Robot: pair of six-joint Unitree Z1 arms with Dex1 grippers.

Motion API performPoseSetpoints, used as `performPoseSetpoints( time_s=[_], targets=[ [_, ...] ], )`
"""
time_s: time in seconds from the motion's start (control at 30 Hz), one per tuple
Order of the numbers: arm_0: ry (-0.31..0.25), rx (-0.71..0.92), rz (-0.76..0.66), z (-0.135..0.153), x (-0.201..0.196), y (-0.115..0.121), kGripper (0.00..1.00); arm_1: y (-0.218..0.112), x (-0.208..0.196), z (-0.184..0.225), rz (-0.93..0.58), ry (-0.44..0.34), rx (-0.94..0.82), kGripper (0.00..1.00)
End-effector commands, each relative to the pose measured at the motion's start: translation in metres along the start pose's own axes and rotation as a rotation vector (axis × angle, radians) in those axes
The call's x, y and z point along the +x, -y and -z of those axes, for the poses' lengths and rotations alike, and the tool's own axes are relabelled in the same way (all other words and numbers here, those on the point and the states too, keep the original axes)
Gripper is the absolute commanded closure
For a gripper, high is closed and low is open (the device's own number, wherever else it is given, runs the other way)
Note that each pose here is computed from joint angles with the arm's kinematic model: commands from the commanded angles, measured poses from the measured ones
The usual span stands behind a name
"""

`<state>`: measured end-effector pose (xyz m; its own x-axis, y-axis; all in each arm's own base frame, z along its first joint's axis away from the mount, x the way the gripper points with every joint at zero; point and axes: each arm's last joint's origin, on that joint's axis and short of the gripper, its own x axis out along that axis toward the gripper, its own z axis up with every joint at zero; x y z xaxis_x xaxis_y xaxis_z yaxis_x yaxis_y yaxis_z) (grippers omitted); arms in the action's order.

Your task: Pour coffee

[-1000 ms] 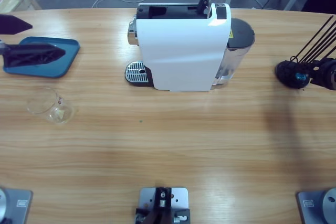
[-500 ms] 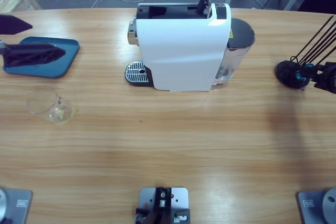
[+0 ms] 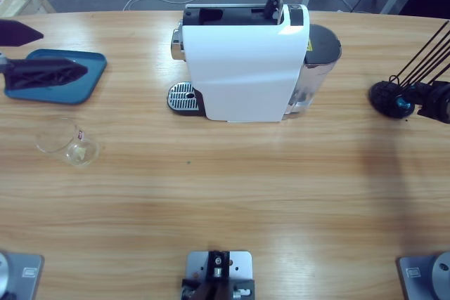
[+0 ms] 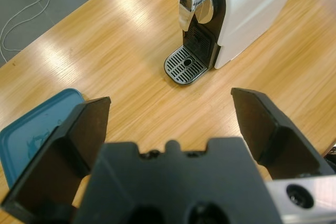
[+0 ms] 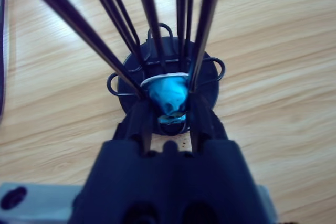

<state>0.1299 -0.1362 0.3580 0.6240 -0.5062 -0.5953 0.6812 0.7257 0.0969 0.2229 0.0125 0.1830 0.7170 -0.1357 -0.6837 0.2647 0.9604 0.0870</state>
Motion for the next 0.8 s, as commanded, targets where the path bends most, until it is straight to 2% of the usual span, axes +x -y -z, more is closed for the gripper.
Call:
performPoseSetpoints(
  time_s=[0.03, 0.27, 0.43, 0.8],
  targets=[
    [-0.068, -0.002, -0.002, 0.012, 0.011, 0.003, 0.009, 0.0, 0.008, -0.001, -0.006, -0.004, -0.019, 1.0],
    [-0.068, -0.002, -0.002, 0.014, 0.009, 0.002, 0.013, 0.0, 0.003, -0.004, -0.014, 0.012, -0.016, 1.0],
    [-0.073, -0.001, -0.002, 0.015, 0.01, 0.003, 0.013, 0.001, -0.017, -0.014, -0.008, 0.036, -0.026, 1.0],
    [-0.085, -0.019, -0.001, 0.024, 0.01, 0.003, 0.013, -0.003, -0.094, -0.086, -0.022, 0.23, -0.013, 1.0]
  ],
)
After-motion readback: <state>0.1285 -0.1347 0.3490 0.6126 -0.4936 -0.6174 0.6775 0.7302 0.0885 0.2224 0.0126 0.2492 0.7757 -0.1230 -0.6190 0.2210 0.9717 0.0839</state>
